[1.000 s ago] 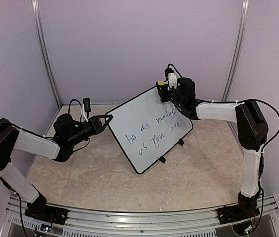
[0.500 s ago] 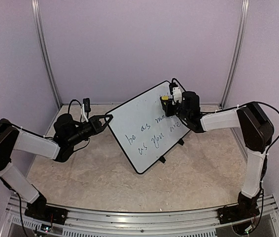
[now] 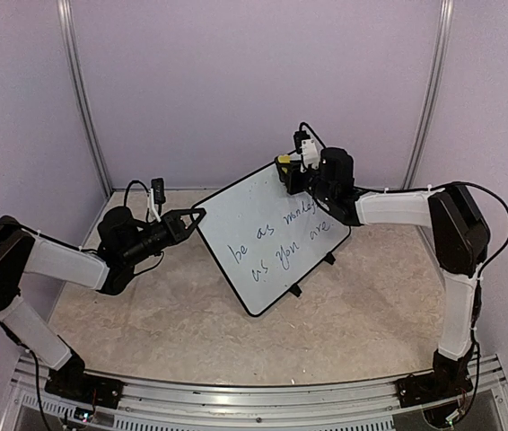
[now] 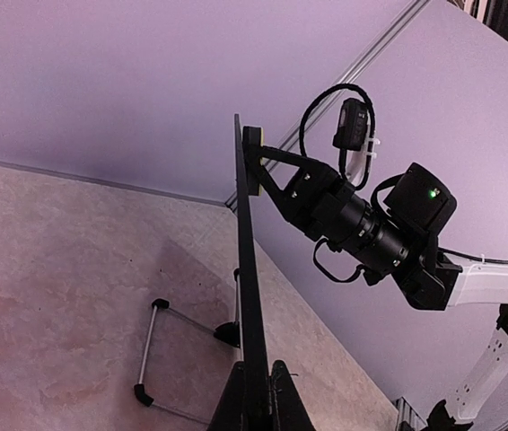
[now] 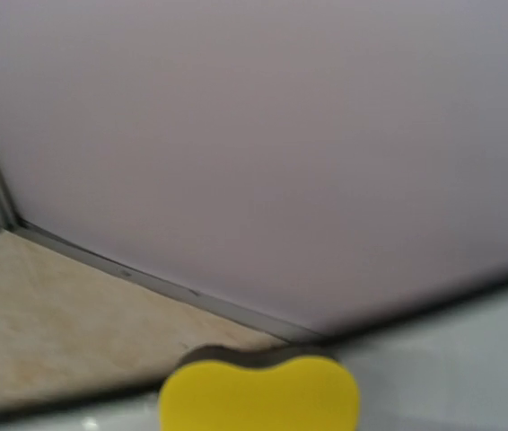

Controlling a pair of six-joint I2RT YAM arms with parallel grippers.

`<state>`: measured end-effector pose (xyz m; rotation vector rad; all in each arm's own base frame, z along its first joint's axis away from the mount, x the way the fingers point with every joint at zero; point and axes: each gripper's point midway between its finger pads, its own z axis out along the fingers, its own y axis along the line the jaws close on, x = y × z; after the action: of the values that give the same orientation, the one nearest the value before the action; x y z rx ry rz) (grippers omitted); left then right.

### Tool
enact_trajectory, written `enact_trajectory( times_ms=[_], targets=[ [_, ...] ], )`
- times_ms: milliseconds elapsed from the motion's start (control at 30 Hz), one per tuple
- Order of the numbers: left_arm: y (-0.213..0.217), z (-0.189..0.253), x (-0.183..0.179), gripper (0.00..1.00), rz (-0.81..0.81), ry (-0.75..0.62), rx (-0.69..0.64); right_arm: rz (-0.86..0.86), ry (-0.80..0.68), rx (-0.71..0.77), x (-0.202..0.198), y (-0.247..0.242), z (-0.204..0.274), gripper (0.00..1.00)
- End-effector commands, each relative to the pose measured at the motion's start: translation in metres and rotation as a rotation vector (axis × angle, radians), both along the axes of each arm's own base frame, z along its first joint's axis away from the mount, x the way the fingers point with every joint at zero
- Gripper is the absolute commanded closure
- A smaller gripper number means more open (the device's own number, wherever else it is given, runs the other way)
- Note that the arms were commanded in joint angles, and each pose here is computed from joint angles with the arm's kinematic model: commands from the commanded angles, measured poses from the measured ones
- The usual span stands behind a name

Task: Erase the whiteboard
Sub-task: Erase the whiteboard at the center of the board.

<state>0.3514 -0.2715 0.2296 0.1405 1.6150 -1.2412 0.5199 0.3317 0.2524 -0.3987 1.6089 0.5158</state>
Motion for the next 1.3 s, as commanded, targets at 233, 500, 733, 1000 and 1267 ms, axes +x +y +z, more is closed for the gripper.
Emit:
enact_trajectory(
  times_ms=[233,500,733,1000,1267],
  targets=[
    [-0.014,0.036,-0.028,1.00,-0.116,-0.142,-0.031,-0.041,0.070,-0.070,-0.006,0.008,-0.042,0.93],
    [-0.014,0.037,-0.028,1.00,-0.117,-0.142,-0.032,-0.045,0.087,-0.047,-0.007,-0.010,-0.040,0.93],
    [-0.013,0.038,-0.029,1.00,-0.116,-0.145,-0.033,-0.091,0.106,-0.032,0.006,-0.023,-0.044,0.93],
    [-0.013,0.038,-0.029,1.00,-0.117,-0.146,-0.033,-0.179,0.131,-0.035,0.031,-0.049,-0.038,0.94],
    [-0.014,0.038,-0.029,1.00,-0.118,-0.146,-0.033,-0.078,0.168,-0.021,0.002,-0.036,-0.064,0.94]
  ],
)
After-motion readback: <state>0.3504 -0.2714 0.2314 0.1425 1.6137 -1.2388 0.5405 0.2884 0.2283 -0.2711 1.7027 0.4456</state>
